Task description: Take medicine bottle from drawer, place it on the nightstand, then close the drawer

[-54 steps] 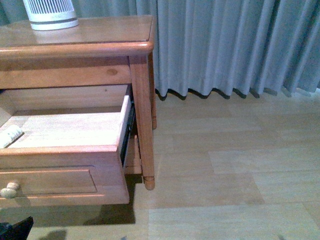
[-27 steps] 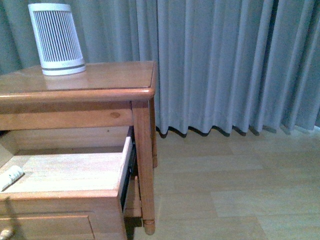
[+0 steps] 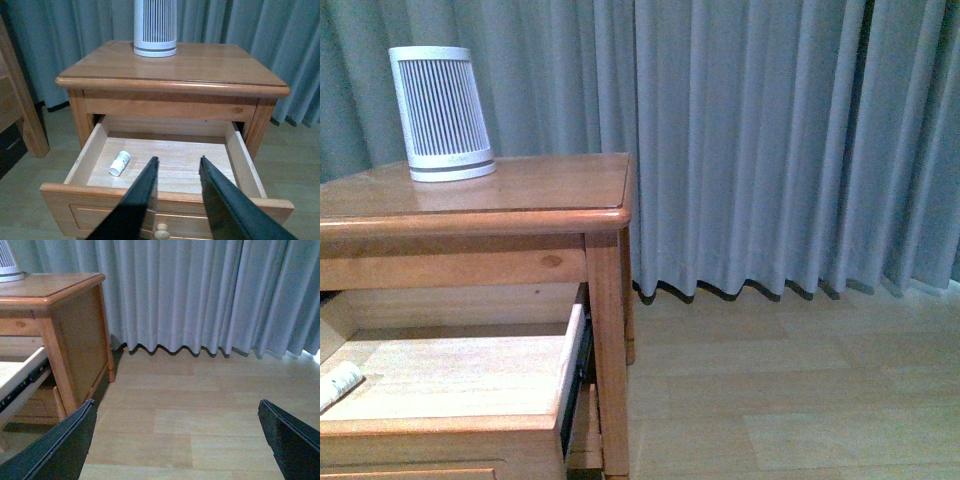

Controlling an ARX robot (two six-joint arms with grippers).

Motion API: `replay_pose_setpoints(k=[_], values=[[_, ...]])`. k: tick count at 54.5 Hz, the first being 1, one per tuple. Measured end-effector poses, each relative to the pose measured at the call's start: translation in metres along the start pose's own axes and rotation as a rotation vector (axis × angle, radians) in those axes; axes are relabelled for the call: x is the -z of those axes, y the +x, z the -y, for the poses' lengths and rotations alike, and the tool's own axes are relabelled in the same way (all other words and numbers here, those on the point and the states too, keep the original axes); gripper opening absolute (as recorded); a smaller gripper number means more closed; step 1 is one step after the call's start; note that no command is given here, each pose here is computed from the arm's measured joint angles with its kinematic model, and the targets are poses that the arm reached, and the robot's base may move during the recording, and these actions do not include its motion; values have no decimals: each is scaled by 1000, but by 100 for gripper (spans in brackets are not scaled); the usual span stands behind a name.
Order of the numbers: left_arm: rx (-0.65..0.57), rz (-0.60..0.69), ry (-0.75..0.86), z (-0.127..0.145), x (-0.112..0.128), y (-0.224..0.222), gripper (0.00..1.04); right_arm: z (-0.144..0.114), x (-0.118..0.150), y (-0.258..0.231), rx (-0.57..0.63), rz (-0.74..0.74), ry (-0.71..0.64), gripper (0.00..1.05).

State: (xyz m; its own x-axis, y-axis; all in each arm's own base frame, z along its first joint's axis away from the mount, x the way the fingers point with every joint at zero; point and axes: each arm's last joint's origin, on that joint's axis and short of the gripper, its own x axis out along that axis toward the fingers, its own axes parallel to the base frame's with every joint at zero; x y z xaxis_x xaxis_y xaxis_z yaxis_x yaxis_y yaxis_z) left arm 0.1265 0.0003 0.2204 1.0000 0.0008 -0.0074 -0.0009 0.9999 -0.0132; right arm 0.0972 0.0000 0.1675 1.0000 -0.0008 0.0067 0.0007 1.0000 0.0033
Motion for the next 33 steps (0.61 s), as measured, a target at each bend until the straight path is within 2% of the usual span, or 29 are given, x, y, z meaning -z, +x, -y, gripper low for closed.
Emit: replay_pose_setpoints(k=[6, 33], values=[[2, 3, 0, 0, 10, -4, 2, 0, 0, 0, 2, 0, 0, 98], [0, 9, 4, 0, 37, -15, 3, 0, 0, 0, -2, 0, 0, 98]])
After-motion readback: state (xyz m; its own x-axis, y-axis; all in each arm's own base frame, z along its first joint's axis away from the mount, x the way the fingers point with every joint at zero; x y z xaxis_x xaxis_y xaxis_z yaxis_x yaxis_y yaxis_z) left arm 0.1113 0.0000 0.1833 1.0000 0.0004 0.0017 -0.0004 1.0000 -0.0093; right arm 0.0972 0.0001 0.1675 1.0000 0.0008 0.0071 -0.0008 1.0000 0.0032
